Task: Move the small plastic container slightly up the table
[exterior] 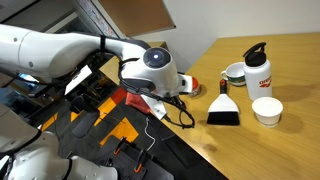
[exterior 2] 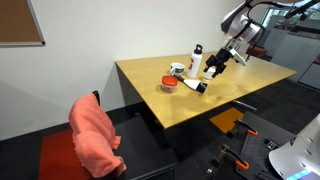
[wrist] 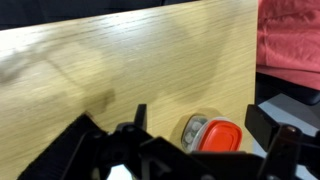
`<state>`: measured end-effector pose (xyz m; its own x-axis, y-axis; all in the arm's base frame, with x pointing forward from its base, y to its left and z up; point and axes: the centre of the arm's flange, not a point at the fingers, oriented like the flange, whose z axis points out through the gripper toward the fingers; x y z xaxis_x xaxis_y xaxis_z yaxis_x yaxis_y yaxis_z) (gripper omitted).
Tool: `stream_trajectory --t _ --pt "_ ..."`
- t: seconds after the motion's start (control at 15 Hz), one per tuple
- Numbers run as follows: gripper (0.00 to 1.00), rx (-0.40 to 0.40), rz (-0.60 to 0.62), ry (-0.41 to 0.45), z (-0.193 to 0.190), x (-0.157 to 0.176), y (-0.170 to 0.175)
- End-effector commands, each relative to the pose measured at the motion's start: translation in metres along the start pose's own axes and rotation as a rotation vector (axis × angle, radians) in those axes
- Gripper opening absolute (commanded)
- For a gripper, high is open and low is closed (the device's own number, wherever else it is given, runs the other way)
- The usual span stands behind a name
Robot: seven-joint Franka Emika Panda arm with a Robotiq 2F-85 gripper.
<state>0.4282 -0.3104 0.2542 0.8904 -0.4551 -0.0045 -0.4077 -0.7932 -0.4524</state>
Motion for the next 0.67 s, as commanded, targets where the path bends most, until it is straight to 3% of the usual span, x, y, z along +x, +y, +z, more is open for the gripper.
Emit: stream_trajectory --t 0.0,0.33,0.6 --pt "1.00 0.090 -0.015 0.091 0.023 0.009 -0.004" --pt "1.00 0.245 -0.059 0.181 0.069 0.020 0.009" --pt "1.00 0.281 -0.049 0.283 0.095 0.033 0.032"
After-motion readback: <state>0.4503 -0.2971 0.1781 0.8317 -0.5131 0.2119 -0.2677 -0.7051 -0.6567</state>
